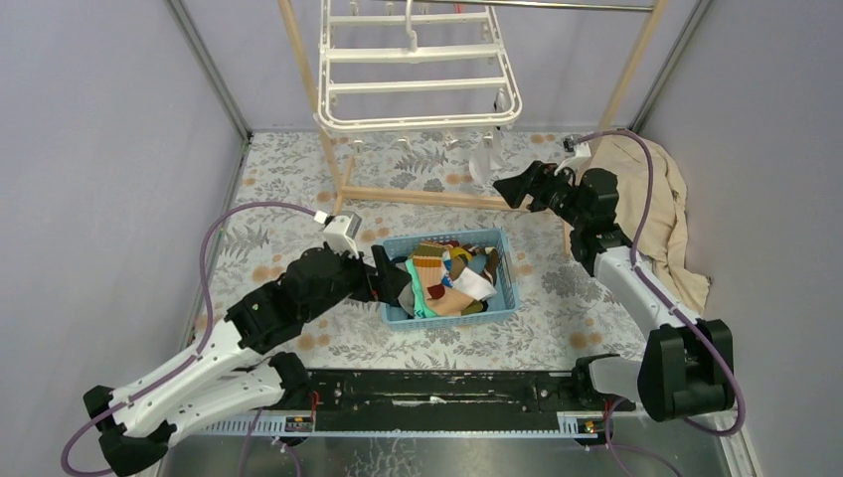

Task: Remove the socks clipped to the hanger
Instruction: Remove the sock from the hanger.

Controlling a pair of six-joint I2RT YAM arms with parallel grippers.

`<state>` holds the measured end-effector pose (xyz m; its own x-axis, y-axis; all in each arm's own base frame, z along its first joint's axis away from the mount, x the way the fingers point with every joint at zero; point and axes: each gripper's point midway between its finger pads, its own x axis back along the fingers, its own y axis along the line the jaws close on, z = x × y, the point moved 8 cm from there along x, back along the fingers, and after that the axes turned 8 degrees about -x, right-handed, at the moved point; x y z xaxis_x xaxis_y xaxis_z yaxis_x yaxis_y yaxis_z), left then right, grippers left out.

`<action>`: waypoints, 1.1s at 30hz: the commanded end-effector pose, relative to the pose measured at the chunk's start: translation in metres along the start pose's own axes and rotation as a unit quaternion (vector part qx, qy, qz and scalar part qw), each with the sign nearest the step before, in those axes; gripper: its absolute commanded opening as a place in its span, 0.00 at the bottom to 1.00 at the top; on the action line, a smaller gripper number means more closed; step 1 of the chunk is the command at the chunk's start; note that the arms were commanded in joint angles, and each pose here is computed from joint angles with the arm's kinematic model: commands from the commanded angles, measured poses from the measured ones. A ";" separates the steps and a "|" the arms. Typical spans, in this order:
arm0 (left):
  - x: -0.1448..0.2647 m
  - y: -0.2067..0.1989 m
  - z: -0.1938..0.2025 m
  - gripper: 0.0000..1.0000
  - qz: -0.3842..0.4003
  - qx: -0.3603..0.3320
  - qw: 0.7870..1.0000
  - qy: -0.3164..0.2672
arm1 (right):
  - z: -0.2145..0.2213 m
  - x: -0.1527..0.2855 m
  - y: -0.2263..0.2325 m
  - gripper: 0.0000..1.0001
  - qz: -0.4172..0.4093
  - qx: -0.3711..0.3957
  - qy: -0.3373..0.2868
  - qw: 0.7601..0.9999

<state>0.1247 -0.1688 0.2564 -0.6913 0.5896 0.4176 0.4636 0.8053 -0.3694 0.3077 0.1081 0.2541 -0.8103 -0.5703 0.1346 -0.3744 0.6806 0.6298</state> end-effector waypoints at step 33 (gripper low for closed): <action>0.017 -0.009 -0.013 0.99 0.038 0.039 0.998 -0.034 | -0.075 -0.137 -0.026 0.05 -0.096 0.056 -0.130 0.985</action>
<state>0.1144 -0.1626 0.2639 -0.6898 0.6190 0.3755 0.4481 0.7724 -0.4501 0.4781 0.1378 0.2301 -0.8072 -0.5851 -0.0777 -0.5061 0.6184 0.6012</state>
